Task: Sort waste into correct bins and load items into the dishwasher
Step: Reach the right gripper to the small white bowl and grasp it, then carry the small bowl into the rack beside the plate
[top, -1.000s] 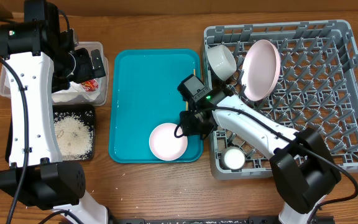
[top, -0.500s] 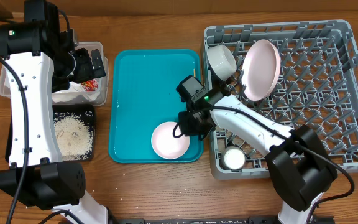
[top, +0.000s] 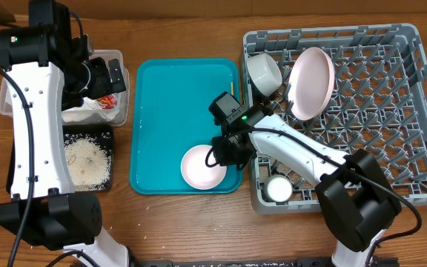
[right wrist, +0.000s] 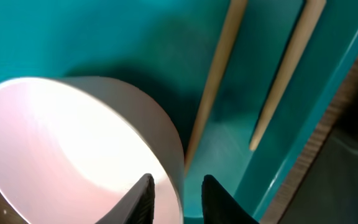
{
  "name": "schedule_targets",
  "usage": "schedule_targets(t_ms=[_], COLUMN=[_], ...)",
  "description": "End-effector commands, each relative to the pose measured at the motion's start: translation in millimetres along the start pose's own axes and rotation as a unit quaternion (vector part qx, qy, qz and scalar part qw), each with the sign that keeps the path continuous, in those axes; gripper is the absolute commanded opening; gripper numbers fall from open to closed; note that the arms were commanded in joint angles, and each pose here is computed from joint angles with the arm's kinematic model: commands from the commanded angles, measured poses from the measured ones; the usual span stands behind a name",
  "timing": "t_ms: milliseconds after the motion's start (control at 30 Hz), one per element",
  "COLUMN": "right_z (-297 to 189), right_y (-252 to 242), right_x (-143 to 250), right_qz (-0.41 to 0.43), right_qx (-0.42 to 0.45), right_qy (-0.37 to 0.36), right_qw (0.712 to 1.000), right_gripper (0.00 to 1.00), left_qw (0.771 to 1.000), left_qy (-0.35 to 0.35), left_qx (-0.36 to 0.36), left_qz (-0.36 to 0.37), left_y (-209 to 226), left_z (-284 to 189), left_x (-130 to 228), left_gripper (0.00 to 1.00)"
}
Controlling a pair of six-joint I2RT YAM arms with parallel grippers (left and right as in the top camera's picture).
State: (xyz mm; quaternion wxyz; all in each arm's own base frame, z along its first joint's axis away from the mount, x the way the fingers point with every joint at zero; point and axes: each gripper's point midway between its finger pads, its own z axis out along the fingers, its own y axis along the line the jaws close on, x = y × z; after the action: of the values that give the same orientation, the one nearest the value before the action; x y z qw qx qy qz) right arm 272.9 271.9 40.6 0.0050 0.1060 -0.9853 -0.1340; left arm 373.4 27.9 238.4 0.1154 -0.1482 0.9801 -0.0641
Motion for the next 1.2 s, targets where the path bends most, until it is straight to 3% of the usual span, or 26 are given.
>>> schedule_targets(t_ms=[0, 233, 333, 500, 833, 1000, 1167], right_z=[3, 5, 5, -3, -107, -171, -253], right_y=[3, 9, 9, 4, -3, -35, -92], right_x=[6, 8, 8, 2, -45, -57, -44], right_qz=[-0.022, -0.04, -0.042, -0.039, -0.037, 0.016, 0.12], right_qx=[-0.001, 0.001, 0.001, 0.024, 0.131, 0.247, 0.424], right_qy=[0.011, 0.007, 0.007, -0.002, -0.121, -0.194, -0.287], right_qw=[1.0, 0.999, 0.999, 0.999, 0.983, 0.949, 0.85], right_gripper=[0.24, 0.15, 0.04, 0.04, 0.04, 0.04, 0.04], left_qw=[1.0, 1.0, 1.0, 1.0, 1.0, 1.0, 1.0], left_qy=[-0.015, -0.015, -0.015, -0.015, -0.015, -0.015, -0.015], left_qx=[0.003, 0.003, 0.003, 0.003, 0.003, 0.003, 0.003], left_qz=[0.004, 0.004, 0.004, 0.004, 0.004, 0.004, 0.004], left_y=[-2, -2, -2, -2, -2, -2, -2], left_z=[-9, -9, -9, -9, -9, -9, -9], left_x=[-2, -2, -2, -2, -2, -2, -2], left_gripper=[1.0, 1.0, 1.0, 1.0, 1.0, 1.0, 1.0])
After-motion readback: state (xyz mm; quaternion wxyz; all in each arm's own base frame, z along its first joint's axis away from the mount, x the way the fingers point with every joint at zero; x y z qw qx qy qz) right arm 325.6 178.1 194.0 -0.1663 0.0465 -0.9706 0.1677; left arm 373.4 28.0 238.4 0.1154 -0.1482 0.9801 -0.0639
